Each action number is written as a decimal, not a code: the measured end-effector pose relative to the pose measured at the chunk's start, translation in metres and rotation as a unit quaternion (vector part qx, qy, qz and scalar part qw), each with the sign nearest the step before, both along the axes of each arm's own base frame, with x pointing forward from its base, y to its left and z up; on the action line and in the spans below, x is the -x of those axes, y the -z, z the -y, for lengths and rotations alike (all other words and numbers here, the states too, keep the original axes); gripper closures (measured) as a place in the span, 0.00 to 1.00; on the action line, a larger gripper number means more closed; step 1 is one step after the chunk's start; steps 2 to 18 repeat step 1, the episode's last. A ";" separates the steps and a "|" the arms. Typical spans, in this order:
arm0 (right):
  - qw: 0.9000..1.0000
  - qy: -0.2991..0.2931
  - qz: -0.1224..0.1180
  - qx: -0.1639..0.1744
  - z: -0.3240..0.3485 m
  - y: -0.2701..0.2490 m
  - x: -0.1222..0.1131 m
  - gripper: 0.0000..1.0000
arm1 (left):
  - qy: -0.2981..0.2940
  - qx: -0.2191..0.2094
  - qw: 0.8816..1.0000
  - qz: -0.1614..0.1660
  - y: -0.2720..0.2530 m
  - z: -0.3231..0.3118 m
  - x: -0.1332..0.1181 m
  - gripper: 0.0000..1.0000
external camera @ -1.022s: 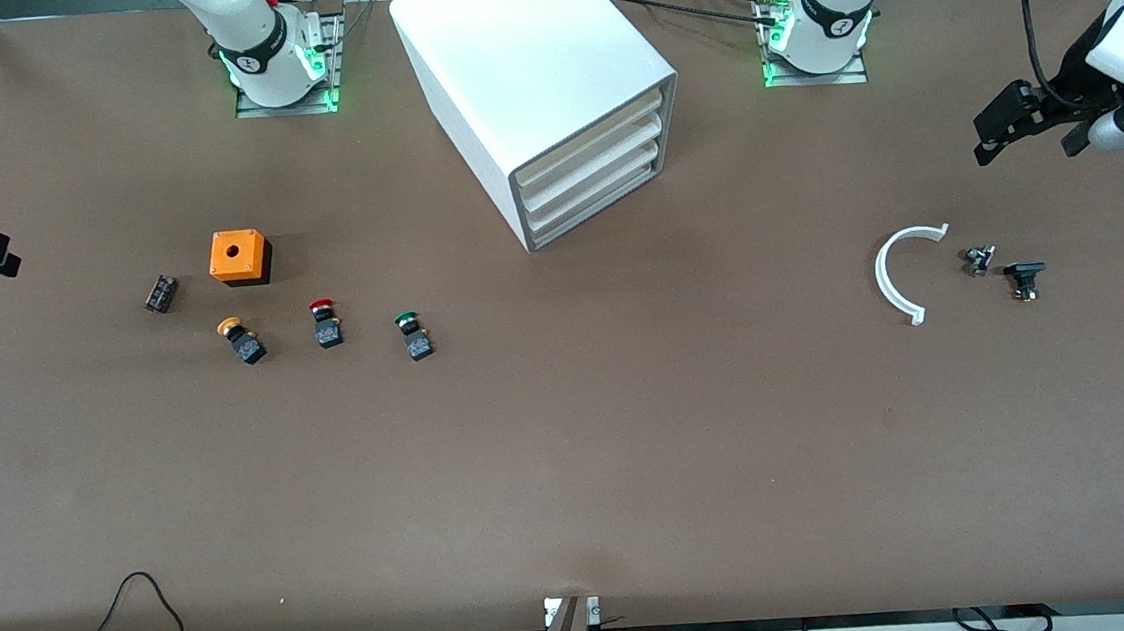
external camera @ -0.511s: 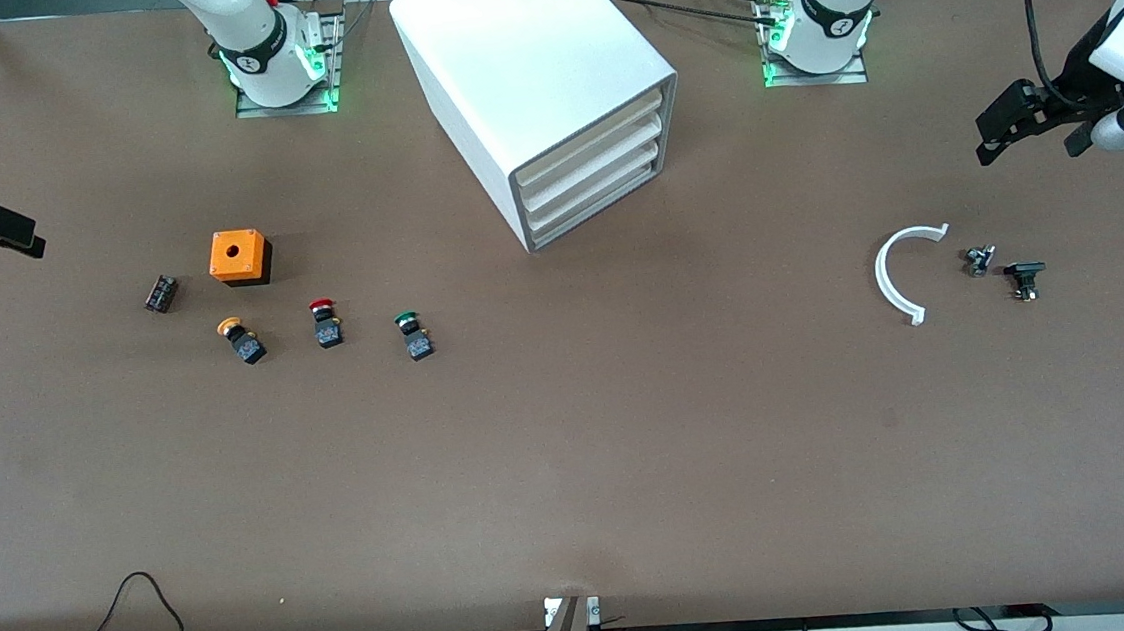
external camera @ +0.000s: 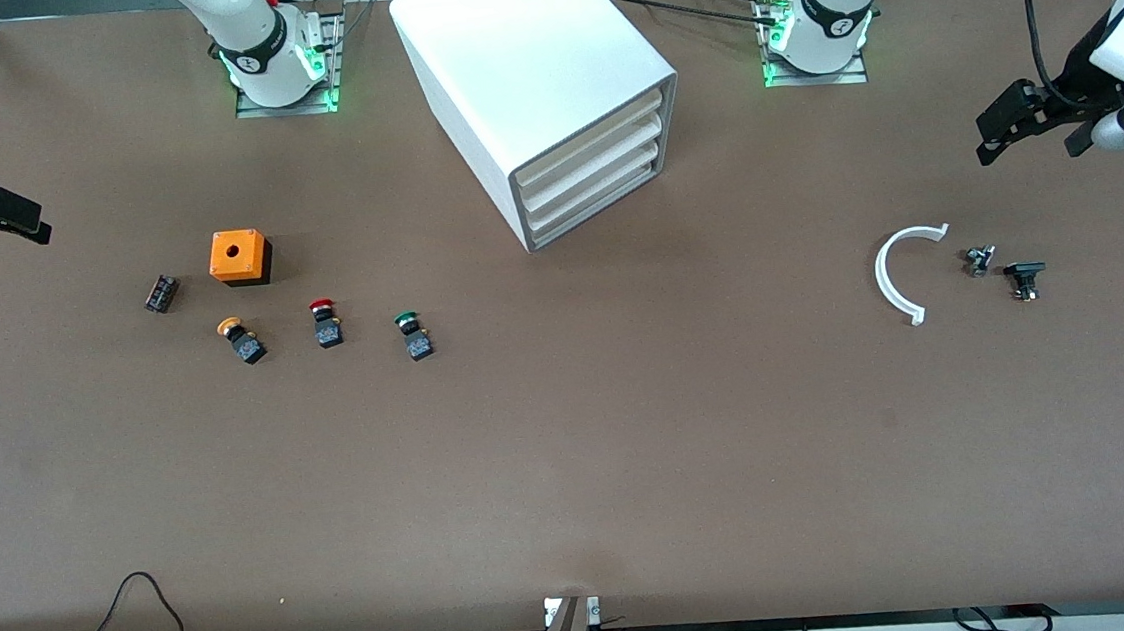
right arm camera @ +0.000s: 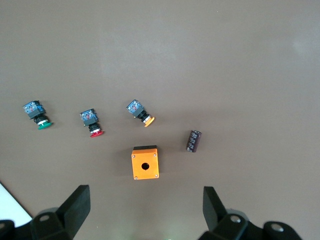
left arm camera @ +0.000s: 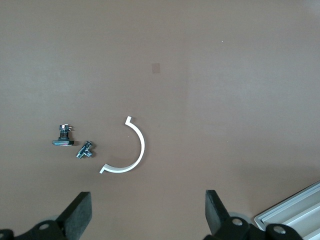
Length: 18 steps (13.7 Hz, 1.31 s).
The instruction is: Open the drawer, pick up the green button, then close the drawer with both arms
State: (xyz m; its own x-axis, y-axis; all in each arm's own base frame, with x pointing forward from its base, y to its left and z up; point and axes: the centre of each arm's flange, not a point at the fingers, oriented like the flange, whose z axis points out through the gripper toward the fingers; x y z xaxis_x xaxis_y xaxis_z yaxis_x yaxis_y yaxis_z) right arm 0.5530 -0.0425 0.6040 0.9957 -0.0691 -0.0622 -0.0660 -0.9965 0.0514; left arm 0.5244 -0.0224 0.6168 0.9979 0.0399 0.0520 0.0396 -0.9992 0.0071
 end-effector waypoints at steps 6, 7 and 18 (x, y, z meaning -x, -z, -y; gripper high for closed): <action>1.000 0.000 0.000 0.000 0.000 0.000 0.000 0.00 | 0.000 0.000 1.000 0.000 0.000 0.000 0.000 0.00; 1.000 0.000 0.000 0.000 0.000 0.000 0.000 0.00 | 0.000 0.000 1.000 0.000 0.000 0.000 0.000 0.00; 1.000 0.000 0.000 0.000 0.000 0.000 0.000 0.00 | 0.000 0.000 1.000 0.000 0.000 0.000 0.000 0.00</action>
